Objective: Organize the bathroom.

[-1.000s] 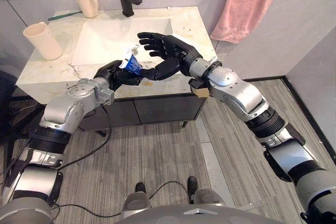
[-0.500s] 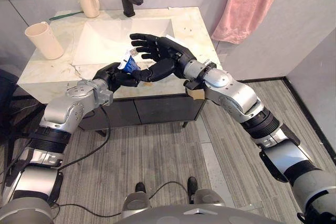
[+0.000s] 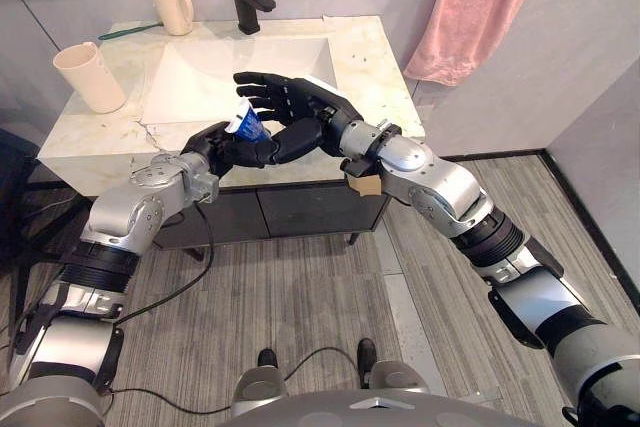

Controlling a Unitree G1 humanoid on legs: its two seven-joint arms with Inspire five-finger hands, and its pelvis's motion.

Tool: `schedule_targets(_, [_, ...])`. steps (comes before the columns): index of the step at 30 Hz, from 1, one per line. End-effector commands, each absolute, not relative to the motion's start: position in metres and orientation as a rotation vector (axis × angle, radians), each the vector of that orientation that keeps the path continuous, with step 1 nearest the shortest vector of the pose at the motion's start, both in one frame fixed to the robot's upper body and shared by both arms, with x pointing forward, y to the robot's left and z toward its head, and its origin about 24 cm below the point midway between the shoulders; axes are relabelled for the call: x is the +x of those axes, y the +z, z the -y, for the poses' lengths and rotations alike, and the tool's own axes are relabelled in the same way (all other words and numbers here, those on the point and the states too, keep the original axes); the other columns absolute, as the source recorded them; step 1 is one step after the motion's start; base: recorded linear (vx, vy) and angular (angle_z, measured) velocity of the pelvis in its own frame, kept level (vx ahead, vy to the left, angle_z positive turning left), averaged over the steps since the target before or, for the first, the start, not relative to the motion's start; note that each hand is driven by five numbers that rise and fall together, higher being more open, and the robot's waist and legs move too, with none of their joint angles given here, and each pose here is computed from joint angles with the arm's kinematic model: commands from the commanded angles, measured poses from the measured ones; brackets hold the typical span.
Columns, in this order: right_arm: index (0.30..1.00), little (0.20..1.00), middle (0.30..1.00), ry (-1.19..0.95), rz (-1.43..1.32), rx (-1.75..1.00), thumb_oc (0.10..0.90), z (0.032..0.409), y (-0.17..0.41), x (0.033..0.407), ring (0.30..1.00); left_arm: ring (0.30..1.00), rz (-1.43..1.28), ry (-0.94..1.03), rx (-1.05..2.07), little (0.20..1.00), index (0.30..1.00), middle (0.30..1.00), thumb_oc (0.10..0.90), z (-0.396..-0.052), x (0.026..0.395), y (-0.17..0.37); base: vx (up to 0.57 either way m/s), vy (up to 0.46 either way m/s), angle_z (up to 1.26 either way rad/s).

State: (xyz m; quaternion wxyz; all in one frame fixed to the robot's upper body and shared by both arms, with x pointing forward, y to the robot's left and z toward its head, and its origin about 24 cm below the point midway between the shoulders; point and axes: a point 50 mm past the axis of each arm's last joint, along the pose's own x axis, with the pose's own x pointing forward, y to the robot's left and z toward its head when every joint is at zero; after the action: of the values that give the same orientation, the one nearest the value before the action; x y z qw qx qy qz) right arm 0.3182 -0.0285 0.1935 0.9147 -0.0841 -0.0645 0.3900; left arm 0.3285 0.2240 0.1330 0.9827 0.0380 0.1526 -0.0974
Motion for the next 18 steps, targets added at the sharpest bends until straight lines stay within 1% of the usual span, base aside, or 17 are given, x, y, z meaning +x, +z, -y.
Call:
schedule_targets(1, [0.3, 0.3, 0.3, 0.85, 0.377, -0.082, 0.4, 0.0139, 0.2399, 0.3065, 0.3, 0.3, 0.037, -0.239, 0.079, 0.3, 0.3, 0.3, 0.4, -0.2062, 0.3501, 0.2123, 0.0, 0.0, 0.0])
schedule_targets(17, [0.3, 0.3, 0.3, 0.839, 0.388, -0.088, 0.4, 0.0137, 0.243, 0.3069, 0.3, 0.3, 0.044, -0.234, 0.079, 0.3, 0.3, 0.3, 0.4, -0.2008, 0.3486, 0.2166, 0.0, 0.0, 0.0])
schedule_targets(18, [0.312, 0.312, 0.312, 0.836, 0.39, -0.088, 0.408, 0.0134, 0.2433, 0.3072, 0.312, 0.3, 0.043, -0.233, 0.081, 0.3, 0.3, 0.3, 0.4, -0.2002, 0.3485, 0.2162, 0.0, 0.0, 0.0])
